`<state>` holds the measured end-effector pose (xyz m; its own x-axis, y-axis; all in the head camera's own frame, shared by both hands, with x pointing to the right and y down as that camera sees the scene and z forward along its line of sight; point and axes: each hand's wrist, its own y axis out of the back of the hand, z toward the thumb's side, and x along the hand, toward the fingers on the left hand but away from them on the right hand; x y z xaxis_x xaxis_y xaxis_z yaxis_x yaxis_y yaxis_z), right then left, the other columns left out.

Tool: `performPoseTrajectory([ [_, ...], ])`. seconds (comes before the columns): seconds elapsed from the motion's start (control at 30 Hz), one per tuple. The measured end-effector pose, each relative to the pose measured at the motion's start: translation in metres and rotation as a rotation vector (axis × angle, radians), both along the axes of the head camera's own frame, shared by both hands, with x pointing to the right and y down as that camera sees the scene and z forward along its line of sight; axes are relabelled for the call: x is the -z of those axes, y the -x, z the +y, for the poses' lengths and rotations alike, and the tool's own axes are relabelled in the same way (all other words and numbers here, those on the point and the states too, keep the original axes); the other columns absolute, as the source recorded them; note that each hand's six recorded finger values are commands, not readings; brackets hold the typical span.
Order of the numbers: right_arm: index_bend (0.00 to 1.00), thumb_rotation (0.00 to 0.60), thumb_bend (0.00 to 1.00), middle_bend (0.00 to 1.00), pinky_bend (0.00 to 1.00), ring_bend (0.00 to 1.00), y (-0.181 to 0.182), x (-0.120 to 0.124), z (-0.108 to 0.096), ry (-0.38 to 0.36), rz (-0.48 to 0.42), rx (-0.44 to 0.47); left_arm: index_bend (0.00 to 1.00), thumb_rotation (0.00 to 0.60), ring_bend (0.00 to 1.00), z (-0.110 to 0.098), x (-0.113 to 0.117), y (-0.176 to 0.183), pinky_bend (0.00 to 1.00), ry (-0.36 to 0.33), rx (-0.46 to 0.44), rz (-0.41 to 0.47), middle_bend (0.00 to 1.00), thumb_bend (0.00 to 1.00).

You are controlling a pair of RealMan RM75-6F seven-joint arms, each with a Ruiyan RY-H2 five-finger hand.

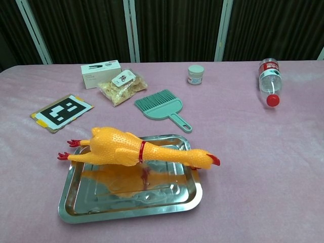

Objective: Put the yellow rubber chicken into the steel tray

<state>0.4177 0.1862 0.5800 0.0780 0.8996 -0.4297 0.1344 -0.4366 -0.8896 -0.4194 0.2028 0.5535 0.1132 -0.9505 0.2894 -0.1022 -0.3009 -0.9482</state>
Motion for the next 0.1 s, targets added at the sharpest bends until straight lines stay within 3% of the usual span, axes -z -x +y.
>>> performPoseTrajectory([
  [0.1,0.0,0.6,0.36,0.14,0.04,0.0,-0.005,0.0051,0.011,0.004,-0.015,-0.021,0.1,0.6,0.07,0.0073,0.0008,0.0021,0.06,0.014,-0.005,-0.008,0.07,0.0],
])
